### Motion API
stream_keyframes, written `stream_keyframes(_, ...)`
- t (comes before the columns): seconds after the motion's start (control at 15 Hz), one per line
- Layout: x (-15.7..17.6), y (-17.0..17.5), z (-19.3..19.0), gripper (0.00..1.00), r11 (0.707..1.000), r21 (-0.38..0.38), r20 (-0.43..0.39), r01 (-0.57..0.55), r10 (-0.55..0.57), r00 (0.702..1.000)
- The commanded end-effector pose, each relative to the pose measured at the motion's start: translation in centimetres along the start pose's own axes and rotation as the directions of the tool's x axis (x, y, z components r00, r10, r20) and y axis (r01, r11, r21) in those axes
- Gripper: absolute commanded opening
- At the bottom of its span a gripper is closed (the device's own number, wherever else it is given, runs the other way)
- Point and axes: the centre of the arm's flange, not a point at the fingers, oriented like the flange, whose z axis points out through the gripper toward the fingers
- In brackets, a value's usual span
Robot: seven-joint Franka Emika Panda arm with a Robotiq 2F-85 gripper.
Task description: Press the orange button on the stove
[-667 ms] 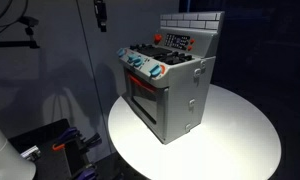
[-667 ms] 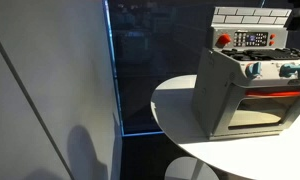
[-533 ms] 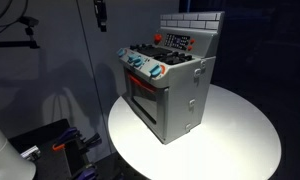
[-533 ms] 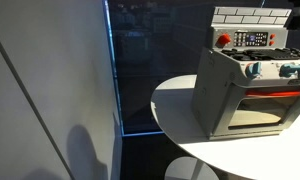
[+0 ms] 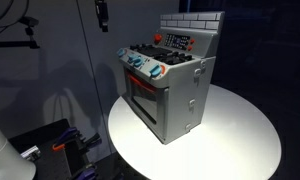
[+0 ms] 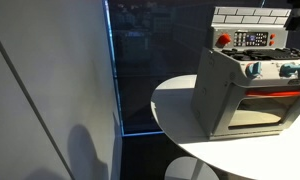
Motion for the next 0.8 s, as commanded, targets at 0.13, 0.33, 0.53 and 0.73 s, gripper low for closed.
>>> stream_keyframes(0.13, 2.4, 1.8, -1.3, 1.0, 0.995, -0.016, -0.098, -0.1, 0.098, 0.99)
stream_keyframes(0.33, 4.1, 3.6, -2.1, 1.0, 0.987, -0.007, -0.147, -0.16, 0.157, 0.977)
stream_keyframes(0.53, 6.1, 5.6, -2.7, 1.0, 0.974, -0.005, -0.192, -0.225, 0.22, 0.957)
stream_keyframes(0.73, 8.1, 7.3, -2.9, 1.0, 0.957, -0.014, -0.235, -0.291, 0.279, 0.931)
